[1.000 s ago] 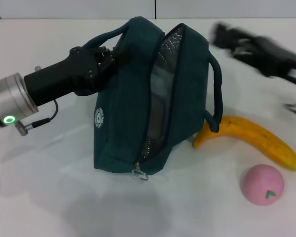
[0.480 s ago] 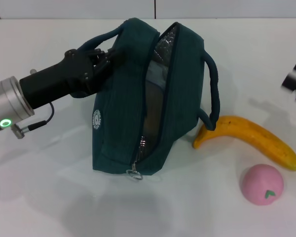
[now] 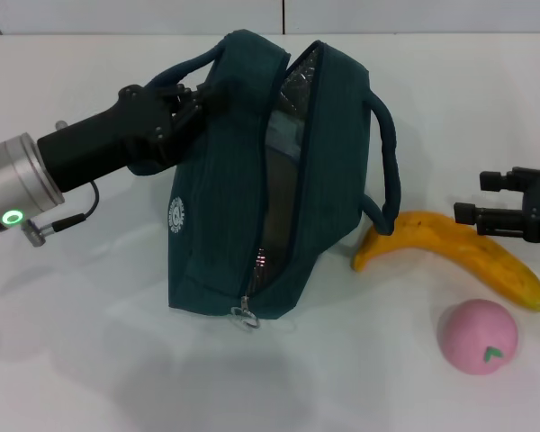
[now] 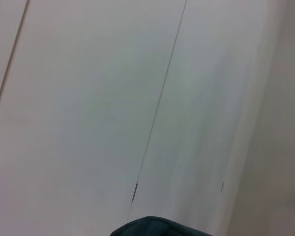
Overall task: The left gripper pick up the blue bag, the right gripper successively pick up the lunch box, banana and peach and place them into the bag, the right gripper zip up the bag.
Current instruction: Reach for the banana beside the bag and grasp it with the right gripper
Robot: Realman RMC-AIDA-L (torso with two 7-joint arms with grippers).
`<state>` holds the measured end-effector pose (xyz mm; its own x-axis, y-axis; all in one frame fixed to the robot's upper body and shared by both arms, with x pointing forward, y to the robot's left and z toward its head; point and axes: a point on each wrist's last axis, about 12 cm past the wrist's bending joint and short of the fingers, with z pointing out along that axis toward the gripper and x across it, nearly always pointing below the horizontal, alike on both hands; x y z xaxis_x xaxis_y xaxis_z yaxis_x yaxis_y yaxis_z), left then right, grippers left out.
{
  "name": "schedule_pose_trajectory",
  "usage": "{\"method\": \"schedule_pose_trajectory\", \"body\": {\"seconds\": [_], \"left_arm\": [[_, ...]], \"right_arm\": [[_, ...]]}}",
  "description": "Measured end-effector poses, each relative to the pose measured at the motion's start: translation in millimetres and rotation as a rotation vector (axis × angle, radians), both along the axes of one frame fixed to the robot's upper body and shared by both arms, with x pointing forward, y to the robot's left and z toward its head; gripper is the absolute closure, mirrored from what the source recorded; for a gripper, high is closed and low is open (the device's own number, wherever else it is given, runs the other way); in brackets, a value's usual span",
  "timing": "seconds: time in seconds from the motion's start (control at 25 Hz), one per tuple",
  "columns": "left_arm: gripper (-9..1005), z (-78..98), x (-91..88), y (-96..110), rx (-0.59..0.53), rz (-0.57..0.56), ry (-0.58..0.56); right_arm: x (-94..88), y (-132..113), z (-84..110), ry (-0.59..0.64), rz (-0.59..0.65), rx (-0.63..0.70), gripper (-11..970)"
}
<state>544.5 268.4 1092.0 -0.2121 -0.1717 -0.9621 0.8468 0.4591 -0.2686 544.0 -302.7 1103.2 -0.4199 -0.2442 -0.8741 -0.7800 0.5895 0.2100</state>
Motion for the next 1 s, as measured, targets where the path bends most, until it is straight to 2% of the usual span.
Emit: {"method": "schedule_pose_trajectory", "body": {"seconds": [0.32, 0.68, 1.0], "left_arm": [[965, 1.4, 2.4, 1, 0.009, 0.007, -0.004], [965, 3.3, 7.2, 1, 0.022, 0.014, -0.009], [964, 6.1, 10.2, 1, 0.027, 0.012, -0.017]], "right_arm": [[27.2, 27, 25.4, 0.049, 0.065, -0.218, 206], [42.1, 64, 53.1, 0.095, 0.145, -0.413, 207], [47.9, 83, 53.3, 0.137, 0.161, -0.56, 206]]}}
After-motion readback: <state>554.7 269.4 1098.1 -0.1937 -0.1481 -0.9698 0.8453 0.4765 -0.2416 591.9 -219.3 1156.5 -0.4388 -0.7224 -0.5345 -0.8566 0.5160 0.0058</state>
